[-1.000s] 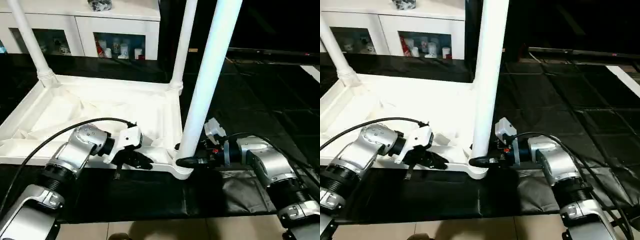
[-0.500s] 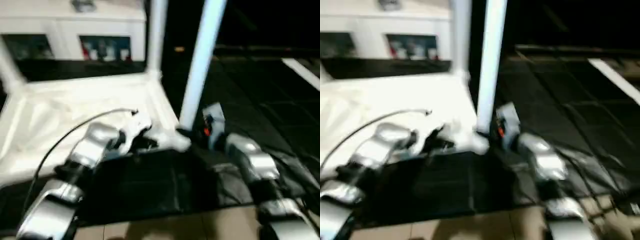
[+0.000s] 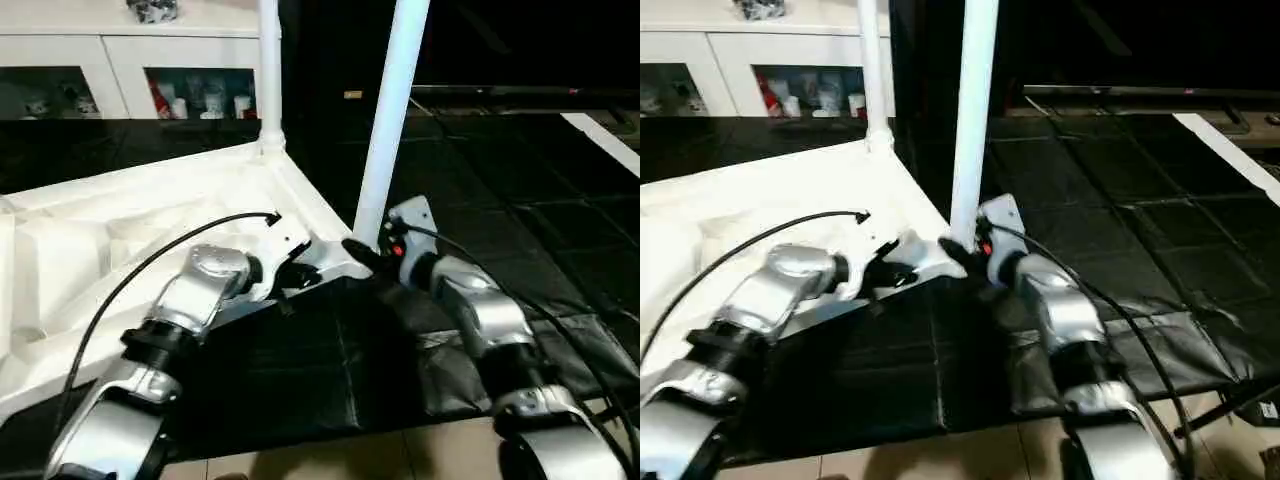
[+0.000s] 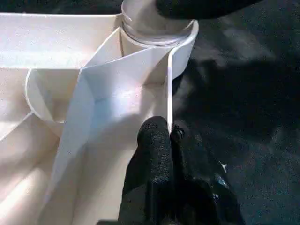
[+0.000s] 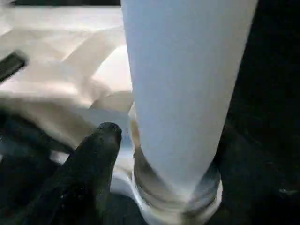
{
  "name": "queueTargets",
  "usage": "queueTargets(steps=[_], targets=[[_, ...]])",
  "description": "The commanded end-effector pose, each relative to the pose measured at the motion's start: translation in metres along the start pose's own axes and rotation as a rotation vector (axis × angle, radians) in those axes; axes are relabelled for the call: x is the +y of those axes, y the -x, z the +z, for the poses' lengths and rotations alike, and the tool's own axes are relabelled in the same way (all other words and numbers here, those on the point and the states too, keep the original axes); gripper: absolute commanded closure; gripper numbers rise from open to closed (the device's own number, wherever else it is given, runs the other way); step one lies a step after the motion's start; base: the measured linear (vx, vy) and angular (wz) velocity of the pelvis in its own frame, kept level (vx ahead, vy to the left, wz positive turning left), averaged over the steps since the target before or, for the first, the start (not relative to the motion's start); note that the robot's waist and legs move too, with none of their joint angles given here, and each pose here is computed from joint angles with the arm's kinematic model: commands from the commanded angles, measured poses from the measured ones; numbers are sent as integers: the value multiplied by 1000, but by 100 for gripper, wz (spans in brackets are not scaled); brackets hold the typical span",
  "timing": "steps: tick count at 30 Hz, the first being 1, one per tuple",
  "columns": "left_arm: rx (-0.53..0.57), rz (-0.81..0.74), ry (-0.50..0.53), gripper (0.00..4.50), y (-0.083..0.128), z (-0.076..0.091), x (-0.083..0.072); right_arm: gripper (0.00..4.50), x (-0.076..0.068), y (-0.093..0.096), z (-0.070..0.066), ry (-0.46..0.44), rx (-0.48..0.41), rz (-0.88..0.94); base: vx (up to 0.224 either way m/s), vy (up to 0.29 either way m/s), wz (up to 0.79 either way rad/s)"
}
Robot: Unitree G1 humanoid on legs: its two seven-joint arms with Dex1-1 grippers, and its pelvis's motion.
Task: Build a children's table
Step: Rotate leg to tighten
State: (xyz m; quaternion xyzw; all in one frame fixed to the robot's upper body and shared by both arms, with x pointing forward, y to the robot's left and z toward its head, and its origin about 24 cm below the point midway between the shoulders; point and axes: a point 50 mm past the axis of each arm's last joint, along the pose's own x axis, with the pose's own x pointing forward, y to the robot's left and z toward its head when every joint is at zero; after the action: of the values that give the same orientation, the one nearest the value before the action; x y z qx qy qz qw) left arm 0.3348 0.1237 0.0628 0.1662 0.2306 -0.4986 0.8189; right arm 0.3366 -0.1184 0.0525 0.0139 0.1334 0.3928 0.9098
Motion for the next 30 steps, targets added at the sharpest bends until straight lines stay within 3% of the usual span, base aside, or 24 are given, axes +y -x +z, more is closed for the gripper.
queueTargets(steps=[1,8,15,16,19,30], targets=[[-111,-70,-133,450,8,25,-2,96,10,5,-12,-11,52,162,0,0,0],[-44,-298,-248,450,25,8,-12,47,-3,38,-2,45,70,344,0,0,0],[15,-417,-310,450,31,1,-16,37,-4,50,0,99,101,502,0,0,0],[19,-431,-319,450,31,1,-17,63,-3,50,0,102,104,523,0,0,0],[22,-456,-329,450,31,1,-19,63,-1,49,-1,95,114,561,0,0,0],[29,-458,-350,450,28,-1,-18,156,5,47,-3,74,147,667,0,0,0]])
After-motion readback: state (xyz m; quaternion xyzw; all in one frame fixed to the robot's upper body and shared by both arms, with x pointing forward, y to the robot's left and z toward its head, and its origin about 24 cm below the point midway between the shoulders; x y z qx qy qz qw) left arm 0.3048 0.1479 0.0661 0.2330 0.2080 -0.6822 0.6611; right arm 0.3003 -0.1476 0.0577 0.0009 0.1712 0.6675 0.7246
